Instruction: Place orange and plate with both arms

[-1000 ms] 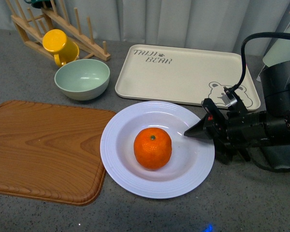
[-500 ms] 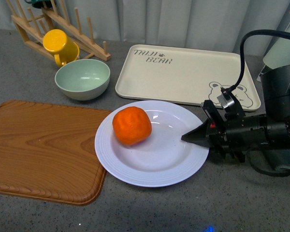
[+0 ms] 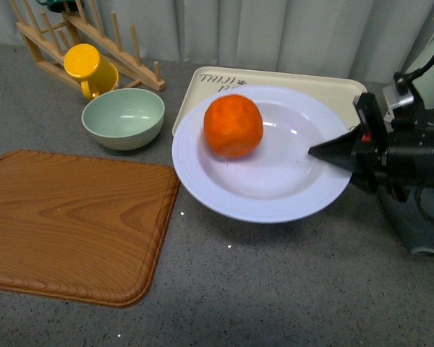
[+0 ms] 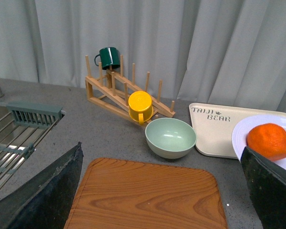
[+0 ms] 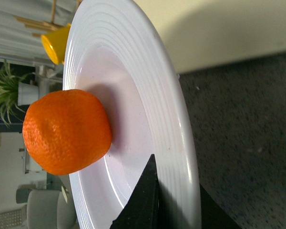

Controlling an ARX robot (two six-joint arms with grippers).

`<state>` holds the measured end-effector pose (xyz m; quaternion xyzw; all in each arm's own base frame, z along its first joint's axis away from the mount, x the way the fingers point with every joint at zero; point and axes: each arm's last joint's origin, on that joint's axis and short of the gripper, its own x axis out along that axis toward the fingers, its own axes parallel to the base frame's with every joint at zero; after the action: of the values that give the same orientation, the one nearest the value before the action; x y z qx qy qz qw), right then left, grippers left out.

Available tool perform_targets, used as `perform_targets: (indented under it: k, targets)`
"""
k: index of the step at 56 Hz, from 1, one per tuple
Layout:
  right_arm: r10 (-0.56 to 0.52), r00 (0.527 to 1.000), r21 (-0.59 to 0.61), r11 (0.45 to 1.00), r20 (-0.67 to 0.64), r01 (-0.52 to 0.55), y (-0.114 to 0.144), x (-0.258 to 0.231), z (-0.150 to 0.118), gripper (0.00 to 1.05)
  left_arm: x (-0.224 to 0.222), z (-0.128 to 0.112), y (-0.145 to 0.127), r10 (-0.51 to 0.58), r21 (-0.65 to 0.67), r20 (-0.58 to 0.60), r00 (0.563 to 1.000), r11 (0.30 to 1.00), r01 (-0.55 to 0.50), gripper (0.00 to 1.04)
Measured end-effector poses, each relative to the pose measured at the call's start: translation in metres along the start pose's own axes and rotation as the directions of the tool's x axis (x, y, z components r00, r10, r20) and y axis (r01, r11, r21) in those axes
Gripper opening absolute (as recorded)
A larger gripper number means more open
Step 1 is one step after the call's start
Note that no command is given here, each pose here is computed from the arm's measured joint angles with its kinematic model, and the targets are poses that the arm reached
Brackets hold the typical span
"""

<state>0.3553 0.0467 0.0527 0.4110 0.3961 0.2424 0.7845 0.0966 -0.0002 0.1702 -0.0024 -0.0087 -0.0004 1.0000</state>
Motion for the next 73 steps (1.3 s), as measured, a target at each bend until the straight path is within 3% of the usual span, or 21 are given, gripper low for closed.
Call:
perform_targets:
  k: [14,34,58,73]
  targets:
    - [0.055,0.994,0.008,0.998,0.095,-0.056,0.007,0.016,0.043,0.04,0.000,0.000,0.000,0.000,0.000,0.000,1.000,1.000,0.000,0.98]
    - [0.040,0.994,0.041,0.998,0.100,-0.044,-0.008,0.072,0.089,0.04,0.000,0.000,0.000,0.000,0.000,0.000,1.000,1.000,0.000,0.98]
    - [-0.113,0.991,0.079,0.991,0.070,0.107,-0.035,0.121,0.134,0.04,0.000,0.000,0.000,0.000,0.000,0.000,1.000,1.000,0.000,0.98]
    - [-0.149,0.984,0.034,0.989,0.097,0.146,-0.034,0.103,0.142,0.60,0.000,0.000,0.000,0.000,0.000,0.000,1.000,1.000,0.000,0.98]
